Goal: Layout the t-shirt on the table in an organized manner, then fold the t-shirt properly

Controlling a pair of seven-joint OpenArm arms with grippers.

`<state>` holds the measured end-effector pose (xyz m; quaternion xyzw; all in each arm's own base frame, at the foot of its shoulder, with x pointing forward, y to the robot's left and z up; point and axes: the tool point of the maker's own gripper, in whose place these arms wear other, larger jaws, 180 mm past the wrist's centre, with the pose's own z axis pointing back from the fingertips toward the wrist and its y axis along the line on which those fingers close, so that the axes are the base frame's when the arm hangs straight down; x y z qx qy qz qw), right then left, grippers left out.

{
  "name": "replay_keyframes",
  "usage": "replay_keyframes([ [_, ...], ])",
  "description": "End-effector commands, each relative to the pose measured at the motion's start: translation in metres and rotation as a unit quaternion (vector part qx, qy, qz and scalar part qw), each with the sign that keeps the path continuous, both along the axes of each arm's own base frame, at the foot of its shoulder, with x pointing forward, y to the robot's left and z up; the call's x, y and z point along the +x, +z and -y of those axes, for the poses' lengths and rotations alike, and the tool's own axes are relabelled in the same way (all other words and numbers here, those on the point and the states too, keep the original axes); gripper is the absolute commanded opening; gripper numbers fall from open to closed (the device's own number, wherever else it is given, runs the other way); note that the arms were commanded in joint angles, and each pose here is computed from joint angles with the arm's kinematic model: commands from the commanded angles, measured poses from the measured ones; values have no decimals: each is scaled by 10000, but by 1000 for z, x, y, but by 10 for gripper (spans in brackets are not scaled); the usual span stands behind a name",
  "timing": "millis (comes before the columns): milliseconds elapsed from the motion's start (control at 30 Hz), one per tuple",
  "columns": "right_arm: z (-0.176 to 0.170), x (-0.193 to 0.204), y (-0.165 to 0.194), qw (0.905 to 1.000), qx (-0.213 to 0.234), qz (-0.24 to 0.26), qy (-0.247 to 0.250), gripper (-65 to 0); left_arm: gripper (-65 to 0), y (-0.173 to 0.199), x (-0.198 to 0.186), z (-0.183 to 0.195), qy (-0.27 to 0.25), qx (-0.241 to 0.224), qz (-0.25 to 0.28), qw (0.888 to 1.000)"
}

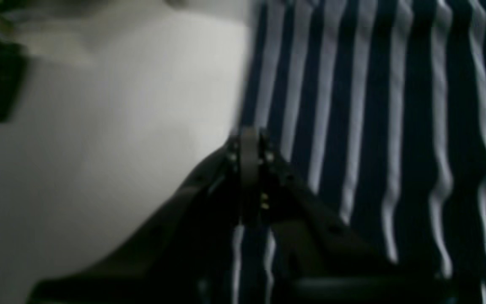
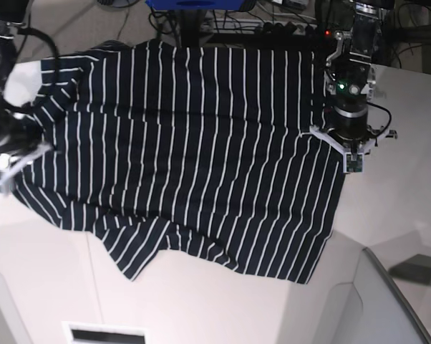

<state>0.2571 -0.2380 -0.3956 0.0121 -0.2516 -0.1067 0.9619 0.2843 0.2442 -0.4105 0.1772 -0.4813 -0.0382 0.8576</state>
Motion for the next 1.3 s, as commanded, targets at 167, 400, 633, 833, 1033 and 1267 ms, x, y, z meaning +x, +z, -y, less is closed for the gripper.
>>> replay_keyframes([
  [167,-25,9,-47,9974,390,-598,53,-623,-650,-29,37,12,133,-180,-181,9996],
  [400,7,-24,-68,9907,200,-1121,-748,-621,-650,-78,37,4,225,-78,-899,9957],
  [633,56,-74,-74,9772,139,-1338,-1643,-621,-650,-83,26,-10,287,28,-1008,9945],
  [833,86,-94,-70,9734,-161,-1459,-1761,-621,-650,-83,20,-18,291,113,-1052,9940],
  [1033,89,-67,-29,9748,-317,-768,-2069,-621,-650,-60,36,-14,216,100,-709,9972],
  [1267,85,-30,-2,9725,-208,-203,-2312,-620,-650,-33,47,-18,113,205,-361,9991],
])
